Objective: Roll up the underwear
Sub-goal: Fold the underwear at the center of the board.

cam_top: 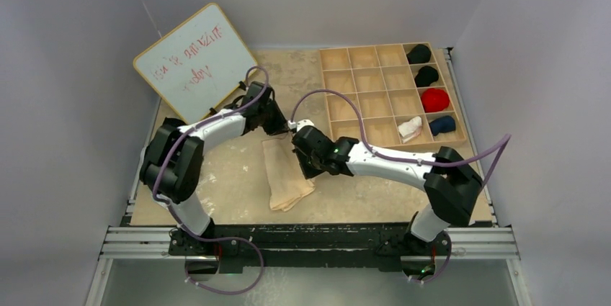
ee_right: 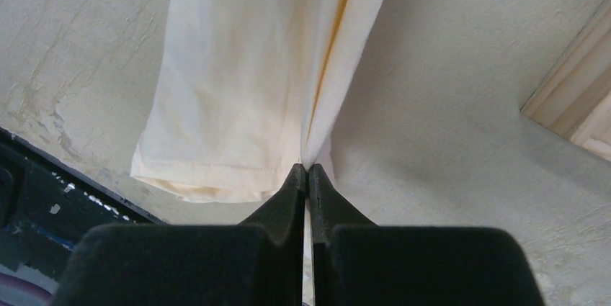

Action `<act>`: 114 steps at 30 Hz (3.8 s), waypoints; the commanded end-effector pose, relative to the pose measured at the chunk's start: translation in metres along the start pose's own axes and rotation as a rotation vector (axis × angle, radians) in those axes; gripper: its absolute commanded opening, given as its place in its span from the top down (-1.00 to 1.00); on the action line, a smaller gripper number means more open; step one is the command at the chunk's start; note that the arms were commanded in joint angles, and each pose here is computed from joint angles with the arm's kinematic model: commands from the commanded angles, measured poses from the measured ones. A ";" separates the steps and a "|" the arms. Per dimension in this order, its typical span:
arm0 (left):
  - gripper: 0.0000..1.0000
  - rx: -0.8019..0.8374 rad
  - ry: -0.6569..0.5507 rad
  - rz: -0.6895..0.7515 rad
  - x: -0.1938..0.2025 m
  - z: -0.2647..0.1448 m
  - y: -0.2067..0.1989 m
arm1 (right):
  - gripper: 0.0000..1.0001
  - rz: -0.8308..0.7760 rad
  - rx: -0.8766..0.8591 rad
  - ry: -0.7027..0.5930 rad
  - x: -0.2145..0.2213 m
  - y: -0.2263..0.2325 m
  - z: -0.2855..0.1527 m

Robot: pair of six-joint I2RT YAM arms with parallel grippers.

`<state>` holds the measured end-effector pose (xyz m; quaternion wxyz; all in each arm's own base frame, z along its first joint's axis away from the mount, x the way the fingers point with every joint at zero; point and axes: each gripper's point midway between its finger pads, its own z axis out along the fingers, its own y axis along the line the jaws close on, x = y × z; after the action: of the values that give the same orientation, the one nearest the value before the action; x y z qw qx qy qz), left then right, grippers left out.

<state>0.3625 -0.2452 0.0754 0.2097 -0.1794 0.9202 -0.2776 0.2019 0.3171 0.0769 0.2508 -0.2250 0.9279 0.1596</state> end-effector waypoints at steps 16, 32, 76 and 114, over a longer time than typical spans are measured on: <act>1.00 0.317 -0.148 -0.074 -0.013 -0.049 0.022 | 1.00 -0.158 -0.029 0.064 -0.006 0.062 0.012; 1.00 0.131 -0.266 -0.198 0.013 -0.080 0.092 | 1.00 -0.218 -0.207 0.102 0.012 0.101 0.017; -0.28 -0.356 -0.336 -0.410 0.037 -0.138 0.173 | 0.56 -0.134 -0.558 0.091 -0.002 0.130 -0.015; -0.28 -0.123 -0.242 -0.052 0.003 -0.124 0.104 | 0.48 -0.160 -0.256 0.057 -0.057 0.011 0.038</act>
<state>0.2618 -0.1146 0.0850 0.2634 -0.2885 0.8960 -0.2113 0.2696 0.3534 0.0375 0.1958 -0.3228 0.9031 0.2044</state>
